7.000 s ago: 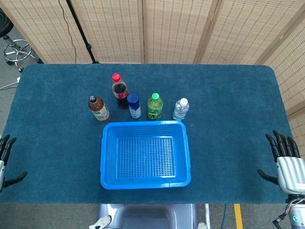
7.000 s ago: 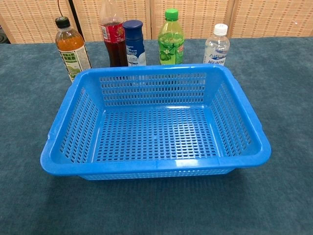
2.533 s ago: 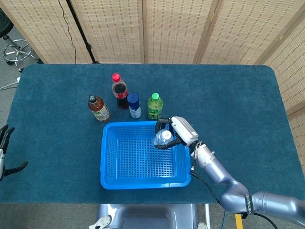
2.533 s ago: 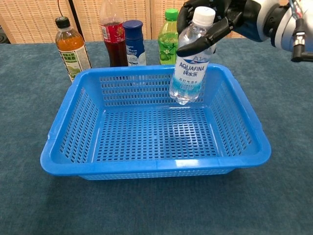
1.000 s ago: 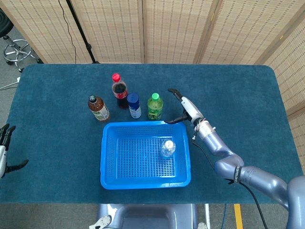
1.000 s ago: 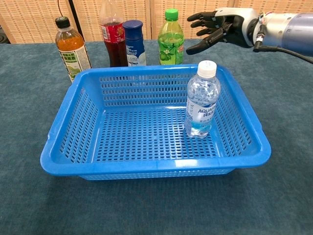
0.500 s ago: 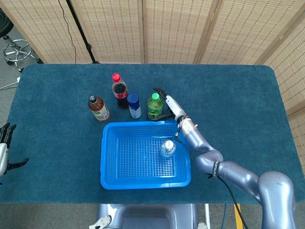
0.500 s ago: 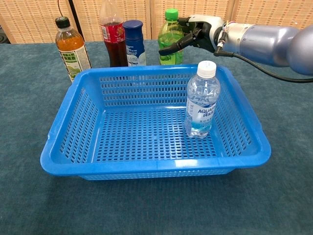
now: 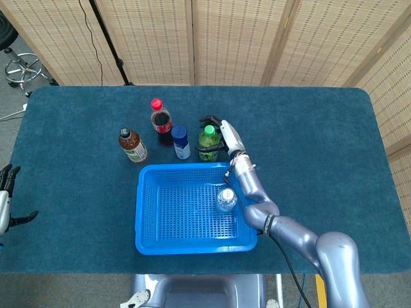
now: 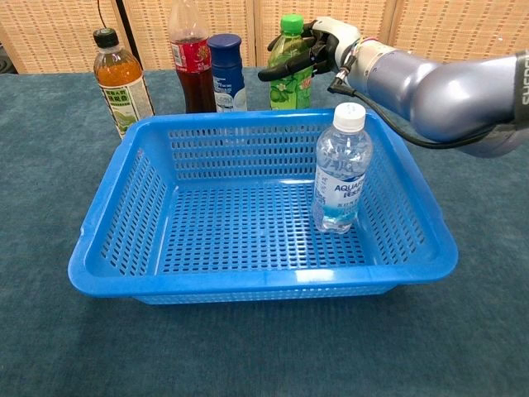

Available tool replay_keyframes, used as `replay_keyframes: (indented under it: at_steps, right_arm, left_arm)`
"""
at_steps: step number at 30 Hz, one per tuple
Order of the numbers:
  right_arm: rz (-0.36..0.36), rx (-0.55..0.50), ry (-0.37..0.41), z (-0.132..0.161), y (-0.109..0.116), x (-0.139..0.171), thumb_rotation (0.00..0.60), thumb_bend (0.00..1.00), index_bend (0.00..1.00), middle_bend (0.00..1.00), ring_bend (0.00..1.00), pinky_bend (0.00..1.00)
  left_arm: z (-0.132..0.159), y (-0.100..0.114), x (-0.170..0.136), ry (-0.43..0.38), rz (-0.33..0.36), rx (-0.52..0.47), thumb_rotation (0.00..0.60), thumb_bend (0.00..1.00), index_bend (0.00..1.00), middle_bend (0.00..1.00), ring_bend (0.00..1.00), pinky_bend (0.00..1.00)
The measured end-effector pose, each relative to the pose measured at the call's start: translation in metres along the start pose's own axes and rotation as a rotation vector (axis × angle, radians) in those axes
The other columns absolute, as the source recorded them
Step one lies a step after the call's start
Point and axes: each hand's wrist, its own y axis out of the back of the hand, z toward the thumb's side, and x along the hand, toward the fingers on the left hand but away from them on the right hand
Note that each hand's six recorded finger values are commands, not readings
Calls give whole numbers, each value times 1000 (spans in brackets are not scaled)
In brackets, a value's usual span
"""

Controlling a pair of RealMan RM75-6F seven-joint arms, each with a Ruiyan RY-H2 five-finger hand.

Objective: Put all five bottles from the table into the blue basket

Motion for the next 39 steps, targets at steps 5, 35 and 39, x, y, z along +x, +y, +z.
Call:
replay_keyframes:
  at_steps: [5, 35, 39]
  right_arm:
    - [-60, 5, 18, 4, 7, 0, 600, 28, 651, 758, 753, 888]
    - [-69, 50, 286, 111, 86, 127, 600, 72, 650, 760, 757, 893]
    - [-55, 77, 254, 98, 83, 134, 600, 73, 650, 760, 757, 894]
  left_arm:
    - [-1, 2, -1, 0, 4, -8, 600, 118, 0, 0, 0, 0]
    - [4, 8, -15, -73, 19, -36, 600, 118, 0, 0, 0, 0]
    - [1, 8, -14, -66, 18, -40, 600, 118, 0, 0, 0, 0]
